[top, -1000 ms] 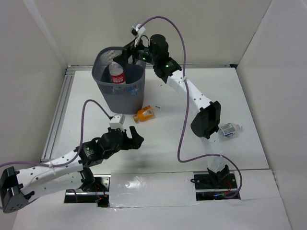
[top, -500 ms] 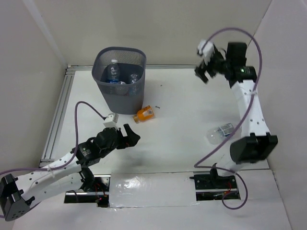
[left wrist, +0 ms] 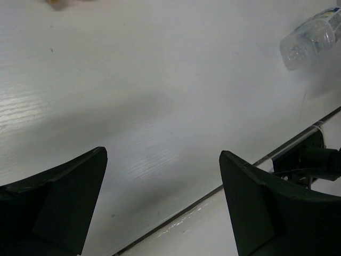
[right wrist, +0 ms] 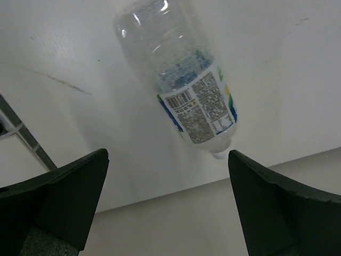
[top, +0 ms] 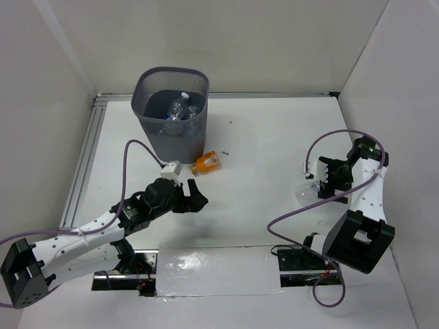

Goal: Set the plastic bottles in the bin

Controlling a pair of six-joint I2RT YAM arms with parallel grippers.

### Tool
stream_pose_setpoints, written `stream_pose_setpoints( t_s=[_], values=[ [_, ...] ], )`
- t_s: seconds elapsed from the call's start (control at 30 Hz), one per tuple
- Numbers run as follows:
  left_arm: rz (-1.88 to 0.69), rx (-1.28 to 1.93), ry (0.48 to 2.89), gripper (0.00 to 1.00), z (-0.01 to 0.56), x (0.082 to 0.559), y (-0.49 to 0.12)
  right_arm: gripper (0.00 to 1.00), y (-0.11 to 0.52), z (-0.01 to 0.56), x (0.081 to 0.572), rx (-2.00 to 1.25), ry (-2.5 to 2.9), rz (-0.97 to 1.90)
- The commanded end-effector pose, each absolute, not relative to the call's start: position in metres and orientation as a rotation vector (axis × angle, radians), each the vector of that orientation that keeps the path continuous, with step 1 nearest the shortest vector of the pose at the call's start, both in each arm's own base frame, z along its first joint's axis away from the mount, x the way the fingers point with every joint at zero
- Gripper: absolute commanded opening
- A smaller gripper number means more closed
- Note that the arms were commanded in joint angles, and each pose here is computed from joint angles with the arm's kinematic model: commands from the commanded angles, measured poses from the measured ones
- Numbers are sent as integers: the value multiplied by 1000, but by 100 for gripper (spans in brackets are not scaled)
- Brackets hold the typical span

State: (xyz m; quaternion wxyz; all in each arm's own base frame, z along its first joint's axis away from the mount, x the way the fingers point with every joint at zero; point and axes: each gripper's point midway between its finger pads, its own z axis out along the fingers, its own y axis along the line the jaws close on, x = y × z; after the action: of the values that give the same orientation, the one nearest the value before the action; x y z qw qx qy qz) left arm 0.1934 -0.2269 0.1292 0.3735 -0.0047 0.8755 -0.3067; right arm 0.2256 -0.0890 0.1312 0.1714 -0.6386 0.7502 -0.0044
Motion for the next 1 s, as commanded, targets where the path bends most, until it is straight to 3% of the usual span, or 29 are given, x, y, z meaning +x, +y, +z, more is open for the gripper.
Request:
stream_pose_setpoints(
  t_s=[0.0,0.13,0.4,0.77,0.9,0.93,0.97],
  values=[
    [-855,18,2187,99,141,198,-236,100,-87,125,215,-2127,1863,-11],
    [-858,25,2199,99,135,194,-235,100,-89,101,240,-2109,1757,-167],
    [-861,15,2204,99,136,191,-232,100,-69,67,268,-2107,1664,-209],
    [-868,-14,2219,98,135,189,-231,100,-54,22,273,-2137,1704,-7],
    [-873,-25,2220,98,135,189,-231,85,-55,19,281,-2149,1732,60],
    [-881,-25,2210,98,140,190,-232,70,-54,21,284,-2144,1732,81],
    [-888,-26,2202,98,144,191,-233,63,-52,21,285,-2111,1761,120]
  ],
)
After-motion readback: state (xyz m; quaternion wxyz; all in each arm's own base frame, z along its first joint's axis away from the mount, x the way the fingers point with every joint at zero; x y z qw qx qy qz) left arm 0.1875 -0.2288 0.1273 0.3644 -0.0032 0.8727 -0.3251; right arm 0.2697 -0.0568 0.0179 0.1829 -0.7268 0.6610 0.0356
